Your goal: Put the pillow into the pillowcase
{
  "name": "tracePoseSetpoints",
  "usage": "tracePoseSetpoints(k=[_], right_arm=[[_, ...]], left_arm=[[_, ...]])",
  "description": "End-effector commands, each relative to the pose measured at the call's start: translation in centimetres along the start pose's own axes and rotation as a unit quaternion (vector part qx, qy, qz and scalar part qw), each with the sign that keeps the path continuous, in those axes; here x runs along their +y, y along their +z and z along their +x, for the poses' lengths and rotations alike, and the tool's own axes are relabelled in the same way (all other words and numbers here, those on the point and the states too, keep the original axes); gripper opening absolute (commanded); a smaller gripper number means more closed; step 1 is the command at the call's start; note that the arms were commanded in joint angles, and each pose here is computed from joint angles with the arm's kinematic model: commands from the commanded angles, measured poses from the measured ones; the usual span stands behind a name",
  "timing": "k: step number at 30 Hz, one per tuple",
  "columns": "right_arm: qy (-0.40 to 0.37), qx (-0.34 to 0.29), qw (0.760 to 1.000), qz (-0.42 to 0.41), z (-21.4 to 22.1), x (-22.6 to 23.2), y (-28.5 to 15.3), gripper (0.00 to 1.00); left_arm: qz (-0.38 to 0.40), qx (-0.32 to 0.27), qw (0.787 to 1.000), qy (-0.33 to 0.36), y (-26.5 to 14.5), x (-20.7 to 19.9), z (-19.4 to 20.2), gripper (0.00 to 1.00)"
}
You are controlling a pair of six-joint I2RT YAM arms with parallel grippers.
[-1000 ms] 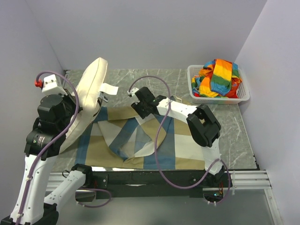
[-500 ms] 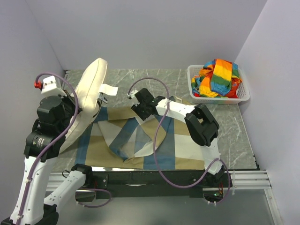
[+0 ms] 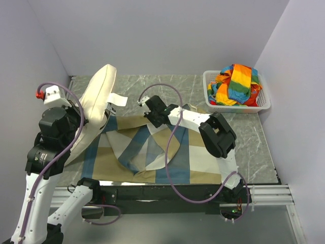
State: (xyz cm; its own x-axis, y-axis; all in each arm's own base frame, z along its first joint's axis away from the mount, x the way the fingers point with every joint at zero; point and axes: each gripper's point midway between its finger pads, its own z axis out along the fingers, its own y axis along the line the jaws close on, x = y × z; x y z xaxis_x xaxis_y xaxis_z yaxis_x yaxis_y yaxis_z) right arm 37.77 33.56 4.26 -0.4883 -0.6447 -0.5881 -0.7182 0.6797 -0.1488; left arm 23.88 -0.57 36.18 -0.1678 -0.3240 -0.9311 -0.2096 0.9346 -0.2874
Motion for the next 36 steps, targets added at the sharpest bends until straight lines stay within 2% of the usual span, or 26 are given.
tracePoseSetpoints(k=[1,2,12,14,15,16,18,19,24,30,34,36], right_arm=[[-0.004,-0.034,0.999,0.01,-3.2,-1.0,-0.4,0.04],[-0.004,-0.035,0.999,0.007,-3.2,-1.0,-0.4,0.0],[0.003,-0.063,0.998,0.001,-6.6,-2.4,-1.5,0.0],[0.0,-0.048,0.999,-0.013,-6.2,-2.0,-1.4,0.0],[-0.003,-0.041,0.999,-0.015,-5.6,-1.8,-1.2,0.04],[-0.003,-0.049,0.999,-0.023,-5.8,-1.6,-1.9,0.16],[-0.007,-0.049,0.998,-0.041,-4.7,-0.7,-1.8,0.26],[-0.007,-0.056,0.997,-0.046,-4.8,-0.6,-2.3,0.35],[-0.013,-0.04,0.997,-0.065,-2.8,0.3,-2.0,0.43],[-0.014,-0.042,0.998,-0.049,-2.2,-0.2,-1.6,0.46],[-0.017,-0.053,0.997,-0.048,-2.4,-0.2,-2.2,0.55],[-0.017,-0.051,0.998,-0.04,-2.2,-0.4,-2.2,0.56]], left_arm=[[0.011,-0.061,0.998,-0.024,-0.7,-0.5,-3.2,0.01],[0.01,-0.061,0.998,-0.024,-0.7,-0.4,-3.2,0.01],[0.016,-0.062,0.998,-0.024,-1.2,-0.4,-3.2,0.01],[0.015,-0.06,0.998,-0.023,-1.3,-0.4,-3.1,0.01],[0.013,-0.059,0.998,-0.023,-1.3,-0.3,-3.0,0.01],[0.012,-0.057,0.998,-0.022,-1.4,-0.1,-2.9,0.01],[0.013,-0.058,0.998,-0.023,-1.6,-0.1,-2.8,0.01],[0.013,-0.059,0.998,-0.024,-1.6,-0.1,-2.8,0.01],[0.017,-0.057,0.998,-0.027,-1.8,-0.2,-2.8,0.01],[0.018,-0.059,0.998,-0.028,-2.0,-0.1,-2.9,0.01],[0.017,-0.058,0.998,-0.028,-2.1,0.0,-2.8,0.01],[0.016,-0.06,0.998,-0.028,-2.1,0.1,-2.8,0.01]])
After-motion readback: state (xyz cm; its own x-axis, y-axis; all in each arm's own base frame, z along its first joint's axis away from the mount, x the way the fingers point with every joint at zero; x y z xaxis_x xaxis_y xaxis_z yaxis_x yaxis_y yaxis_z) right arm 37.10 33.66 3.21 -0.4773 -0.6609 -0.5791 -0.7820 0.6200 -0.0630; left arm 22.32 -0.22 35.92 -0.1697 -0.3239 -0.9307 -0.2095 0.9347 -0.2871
